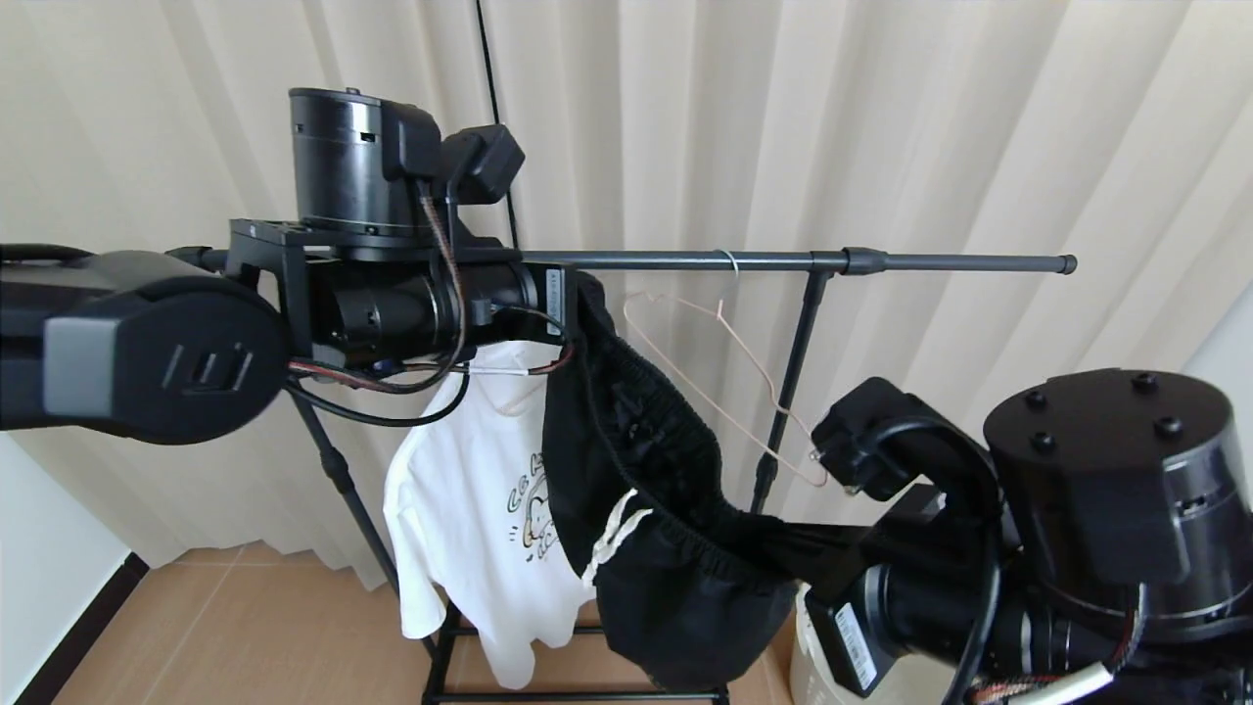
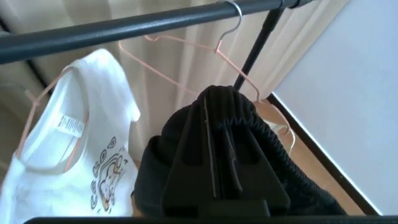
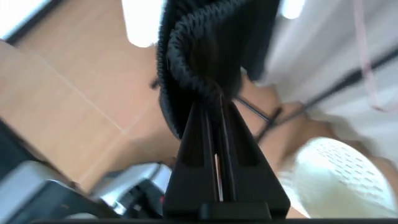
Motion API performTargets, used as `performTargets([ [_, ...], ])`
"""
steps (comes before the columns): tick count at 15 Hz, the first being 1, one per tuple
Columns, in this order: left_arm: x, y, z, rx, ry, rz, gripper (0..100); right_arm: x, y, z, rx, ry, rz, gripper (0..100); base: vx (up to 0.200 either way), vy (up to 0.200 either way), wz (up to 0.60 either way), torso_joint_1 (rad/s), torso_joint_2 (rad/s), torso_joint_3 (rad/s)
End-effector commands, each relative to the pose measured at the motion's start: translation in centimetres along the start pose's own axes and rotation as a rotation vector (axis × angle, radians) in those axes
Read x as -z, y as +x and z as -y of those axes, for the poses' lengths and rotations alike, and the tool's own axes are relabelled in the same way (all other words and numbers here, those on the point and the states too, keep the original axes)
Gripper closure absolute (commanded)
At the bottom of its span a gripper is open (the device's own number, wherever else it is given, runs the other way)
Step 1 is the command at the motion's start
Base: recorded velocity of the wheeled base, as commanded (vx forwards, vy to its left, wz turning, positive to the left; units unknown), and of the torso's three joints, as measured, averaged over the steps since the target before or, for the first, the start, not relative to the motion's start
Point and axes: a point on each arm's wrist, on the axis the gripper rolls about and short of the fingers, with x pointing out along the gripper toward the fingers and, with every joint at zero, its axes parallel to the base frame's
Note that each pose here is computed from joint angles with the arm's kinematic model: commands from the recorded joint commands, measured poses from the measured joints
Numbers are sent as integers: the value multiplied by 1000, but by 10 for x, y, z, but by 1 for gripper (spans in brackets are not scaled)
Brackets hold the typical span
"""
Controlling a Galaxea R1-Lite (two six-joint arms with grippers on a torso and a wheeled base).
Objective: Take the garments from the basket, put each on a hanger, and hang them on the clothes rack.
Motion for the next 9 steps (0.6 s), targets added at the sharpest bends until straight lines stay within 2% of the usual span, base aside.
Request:
performTargets([
  [1, -11, -37, -4, -52, -4, -5, 100, -8, -3, 23, 95, 1, 16, 100, 0, 0, 0, 0, 0, 0],
  [4, 5, -56, -4, -104, 4, -82, 100, -16, 6, 33, 156, 10, 19, 100, 0, 0, 0, 0, 0, 0],
  [5, 24, -69, 1, -92, 14, -133, 100, -27, 25, 38, 196, 28, 13, 100, 0, 0, 0, 0, 0, 0],
  [9, 65, -91, 9, -124, 51, -235, 100, -65, 77, 52, 262, 90, 56, 100, 0, 0, 0, 0, 0, 0],
])
